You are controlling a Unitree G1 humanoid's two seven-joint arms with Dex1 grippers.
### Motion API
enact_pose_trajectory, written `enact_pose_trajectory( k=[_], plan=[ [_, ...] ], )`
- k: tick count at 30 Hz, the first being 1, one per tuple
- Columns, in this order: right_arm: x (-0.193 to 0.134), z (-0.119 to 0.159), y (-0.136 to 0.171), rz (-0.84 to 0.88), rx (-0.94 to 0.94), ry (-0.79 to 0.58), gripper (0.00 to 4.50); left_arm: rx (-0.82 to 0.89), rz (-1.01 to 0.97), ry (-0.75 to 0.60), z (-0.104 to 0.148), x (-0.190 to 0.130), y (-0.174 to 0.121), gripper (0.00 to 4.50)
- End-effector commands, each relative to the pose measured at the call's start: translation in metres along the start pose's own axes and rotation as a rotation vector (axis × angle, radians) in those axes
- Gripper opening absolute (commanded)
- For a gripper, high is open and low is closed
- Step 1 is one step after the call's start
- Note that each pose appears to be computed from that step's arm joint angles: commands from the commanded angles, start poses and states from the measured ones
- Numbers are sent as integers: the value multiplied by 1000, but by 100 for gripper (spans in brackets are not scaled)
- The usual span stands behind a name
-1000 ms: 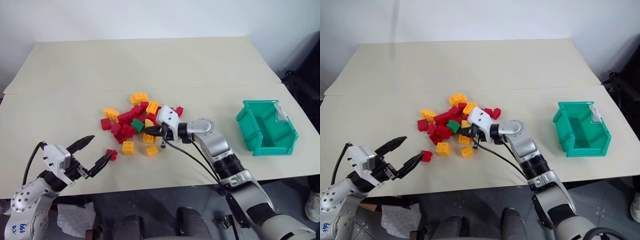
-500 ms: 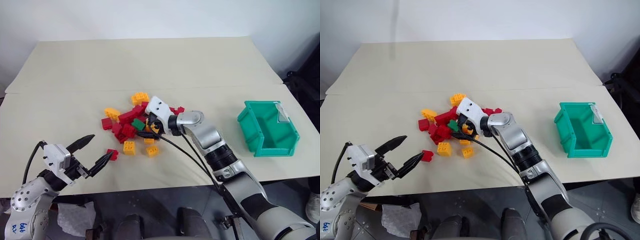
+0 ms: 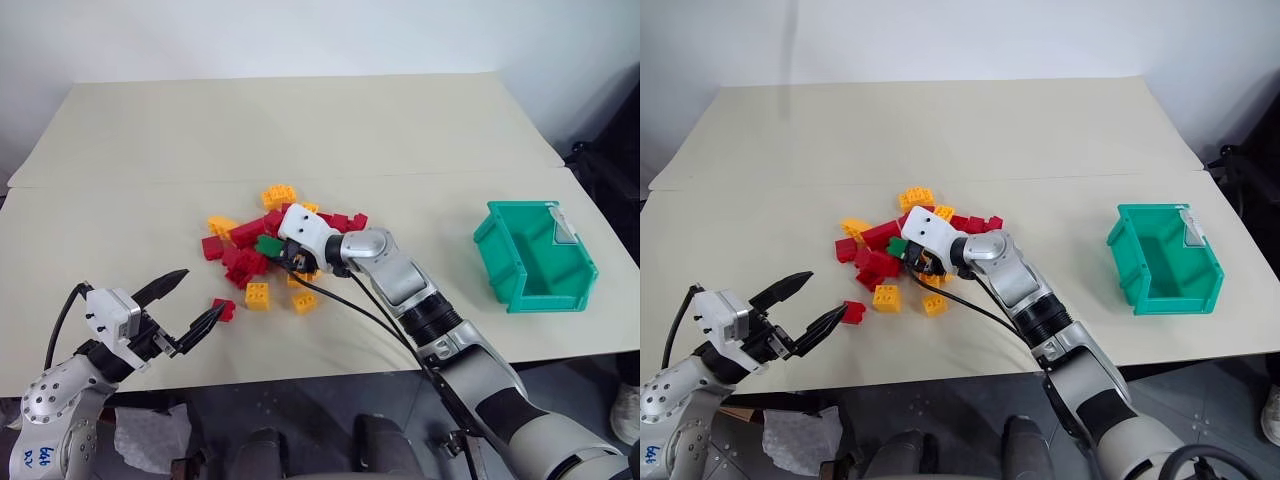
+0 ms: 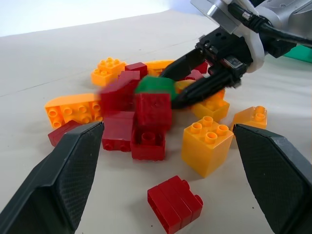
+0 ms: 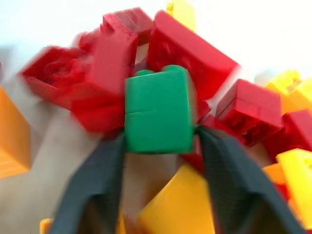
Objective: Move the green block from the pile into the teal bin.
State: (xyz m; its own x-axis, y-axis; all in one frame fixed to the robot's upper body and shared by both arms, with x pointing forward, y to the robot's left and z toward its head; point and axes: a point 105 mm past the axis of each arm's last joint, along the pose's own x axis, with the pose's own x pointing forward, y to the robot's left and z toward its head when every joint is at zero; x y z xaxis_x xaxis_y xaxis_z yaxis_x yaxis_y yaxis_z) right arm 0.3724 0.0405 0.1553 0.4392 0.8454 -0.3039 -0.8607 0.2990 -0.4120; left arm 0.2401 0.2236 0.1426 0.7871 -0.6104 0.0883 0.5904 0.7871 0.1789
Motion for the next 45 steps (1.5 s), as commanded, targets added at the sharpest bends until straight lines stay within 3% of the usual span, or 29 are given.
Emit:
enact_pose_trajectory(
  k=[1, 9, 15, 21, 26, 32, 36, 41, 45],
  plan=[
    [-8, 12, -9, -27, -20, -53, 144, 17, -2, -16, 4, 0, 0, 450],
    [-68, 31, -37, -137, 28, -312, 144, 4, -95, -44, 6, 20, -11, 450],
    [-171, 16, -75, -443, 33, -429, 144, -2, -273, -94, 16, 50, -34, 450],
    [-275, -15, -84, -754, -44, -313, 144, -12, -425, -133, 23, 74, -54, 450],
    [-352, -52, -68, -964, -81, -63, 144, -29, -490, -155, 23, 90, -57, 450],
    [-390, -93, -41, -1072, 43, 150, 144, -43, -523, -162, 20, 97, -61, 450],
    [-395, -119, -31, -1075, 170, 228, 144, -45, -518, -161, 19, 97, -62, 450],
    [-394, -116, -36, -1070, 202, 182, 314, -37, -490, -147, 18, 92, -57, 450],
    [-401, -97, -49, -1094, 56, 131, 448, -17, -460, -127, 19, 86, -46, 450]
  ],
)
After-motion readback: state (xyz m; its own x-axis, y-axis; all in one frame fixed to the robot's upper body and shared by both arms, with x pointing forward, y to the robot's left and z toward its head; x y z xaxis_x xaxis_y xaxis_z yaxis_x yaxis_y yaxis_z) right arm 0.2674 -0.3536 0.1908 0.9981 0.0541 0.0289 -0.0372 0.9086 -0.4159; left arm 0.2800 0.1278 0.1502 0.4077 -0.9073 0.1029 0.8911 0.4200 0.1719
